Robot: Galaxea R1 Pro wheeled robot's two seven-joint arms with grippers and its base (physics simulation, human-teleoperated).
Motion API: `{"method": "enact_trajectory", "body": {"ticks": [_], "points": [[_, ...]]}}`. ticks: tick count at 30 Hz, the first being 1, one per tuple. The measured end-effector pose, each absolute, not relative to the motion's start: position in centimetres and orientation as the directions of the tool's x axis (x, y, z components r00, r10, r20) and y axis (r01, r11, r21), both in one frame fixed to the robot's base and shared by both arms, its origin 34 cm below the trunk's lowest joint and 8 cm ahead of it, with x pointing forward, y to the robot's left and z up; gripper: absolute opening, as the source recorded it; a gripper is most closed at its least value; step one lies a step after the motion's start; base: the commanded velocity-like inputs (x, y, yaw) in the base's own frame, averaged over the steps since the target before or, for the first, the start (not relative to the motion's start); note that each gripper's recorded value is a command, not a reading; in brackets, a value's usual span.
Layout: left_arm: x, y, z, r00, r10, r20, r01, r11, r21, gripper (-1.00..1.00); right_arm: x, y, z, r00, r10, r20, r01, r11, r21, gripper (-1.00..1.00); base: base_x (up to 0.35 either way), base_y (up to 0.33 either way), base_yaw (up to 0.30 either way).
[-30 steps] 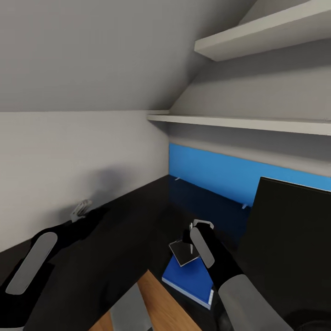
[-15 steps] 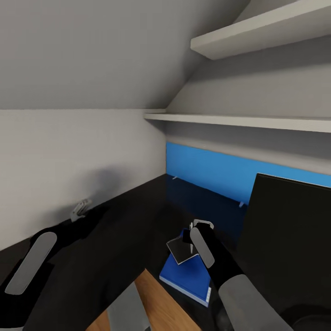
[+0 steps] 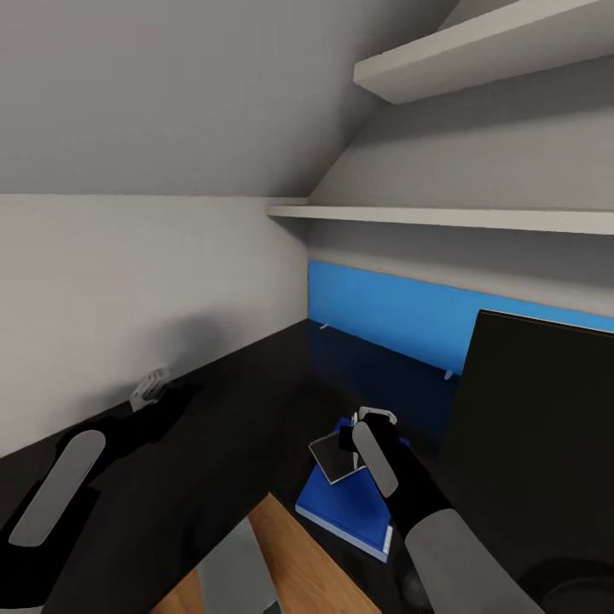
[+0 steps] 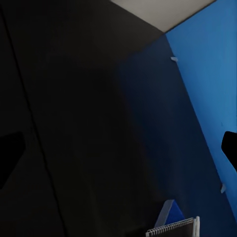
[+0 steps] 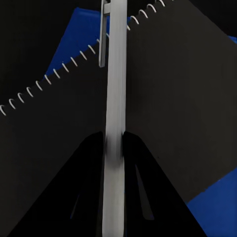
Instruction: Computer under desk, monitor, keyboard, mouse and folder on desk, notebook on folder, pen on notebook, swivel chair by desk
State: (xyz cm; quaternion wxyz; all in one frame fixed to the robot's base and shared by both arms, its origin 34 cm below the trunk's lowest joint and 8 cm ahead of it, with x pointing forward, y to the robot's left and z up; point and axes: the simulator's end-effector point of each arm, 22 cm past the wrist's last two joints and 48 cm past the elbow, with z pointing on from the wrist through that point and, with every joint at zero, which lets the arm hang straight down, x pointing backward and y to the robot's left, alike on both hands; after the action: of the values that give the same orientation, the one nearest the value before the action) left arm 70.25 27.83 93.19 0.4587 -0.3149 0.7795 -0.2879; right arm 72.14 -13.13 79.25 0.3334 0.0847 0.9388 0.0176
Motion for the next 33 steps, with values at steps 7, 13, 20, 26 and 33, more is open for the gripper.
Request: {"method": "enact_trajectory", "body": {"ticks": [7, 13, 20, 26, 33], "points": [[70.25, 27.82, 93.24, -0.38, -0.755, -0.534, -0.226, 0.636, -0.738, 1.0, 72.14, -13.11, 79.25, -0.764, 0.171, -0.623, 0.147, 0.985, 0.09, -1.0, 0.0, 0.0, 0.0], [70.26, 27.83, 93.28, -0.38, -0.755, -0.534, -0.225, 0.636, -0.738, 1.0, 72.14, -13.07, 79.25, -0.763, 0.173, -0.622, 0.147, 0.985, 0.093, 1.0, 0.0, 0.0, 0.0], [70.26, 27.81, 93.28, -0.38, -0.755, -0.535, -0.225, 0.636, -0.738, 1.0, 72.14, -13.07, 79.25, -0.763, 0.173, -0.622, 0.147, 0.985, 0.093, 1.0, 0.0, 0.0, 0.0], [70.24, 27.81, 93.25, -0.38, -0.755, -0.534, -0.225, 0.636, -0.738, 1.0, 72.14, -13.07, 79.25, -0.763, 0.173, -0.622, 0.147, 0.985, 0.093, 1.0, 0.0, 0.0, 0.0], [70.18, 27.48, 93.08, -0.389, -0.75, -0.536, -0.223, 0.641, -0.735, 1.0, 72.2, -13.04, 79.52, -0.758, 0.173, -0.629, 0.146, 0.985, 0.095, 1.0, 0.0, 0.0, 0.0]]}}
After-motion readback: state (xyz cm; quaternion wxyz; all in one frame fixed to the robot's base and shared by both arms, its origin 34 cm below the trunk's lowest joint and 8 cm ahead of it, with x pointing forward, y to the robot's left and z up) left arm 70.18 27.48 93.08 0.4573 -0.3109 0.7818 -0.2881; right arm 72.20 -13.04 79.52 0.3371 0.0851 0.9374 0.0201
